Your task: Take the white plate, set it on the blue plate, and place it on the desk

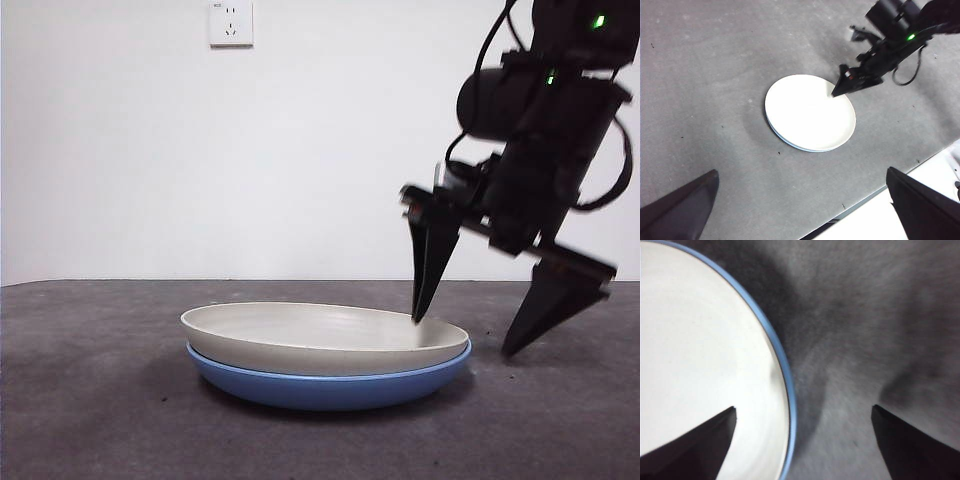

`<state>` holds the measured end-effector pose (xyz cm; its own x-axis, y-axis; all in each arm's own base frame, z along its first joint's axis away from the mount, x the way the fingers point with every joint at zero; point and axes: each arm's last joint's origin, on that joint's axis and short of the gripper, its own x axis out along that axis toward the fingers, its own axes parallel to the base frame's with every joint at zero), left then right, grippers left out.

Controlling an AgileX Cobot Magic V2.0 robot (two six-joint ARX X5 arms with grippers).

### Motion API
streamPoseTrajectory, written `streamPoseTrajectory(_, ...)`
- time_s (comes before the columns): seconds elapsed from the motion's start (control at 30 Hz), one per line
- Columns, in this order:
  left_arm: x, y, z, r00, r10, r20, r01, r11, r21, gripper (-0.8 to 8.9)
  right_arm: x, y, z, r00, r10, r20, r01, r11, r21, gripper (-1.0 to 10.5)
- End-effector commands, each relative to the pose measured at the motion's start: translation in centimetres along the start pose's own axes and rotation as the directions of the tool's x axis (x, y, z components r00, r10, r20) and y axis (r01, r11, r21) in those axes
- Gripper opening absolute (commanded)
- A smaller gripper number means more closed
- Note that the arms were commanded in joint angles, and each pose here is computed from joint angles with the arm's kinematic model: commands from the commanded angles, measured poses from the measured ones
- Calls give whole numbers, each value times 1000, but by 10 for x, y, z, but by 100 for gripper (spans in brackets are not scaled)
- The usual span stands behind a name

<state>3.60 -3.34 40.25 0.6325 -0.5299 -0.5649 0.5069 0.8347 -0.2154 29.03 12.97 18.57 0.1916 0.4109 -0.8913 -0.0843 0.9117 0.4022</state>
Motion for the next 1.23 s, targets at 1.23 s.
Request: streamPoseTrajectory(1.23, -2, 0, 0, 1000, 1, -11, -1, 997, 72, 655, -260, 5, -207, 846, 218, 487, -29, 930, -366, 559)
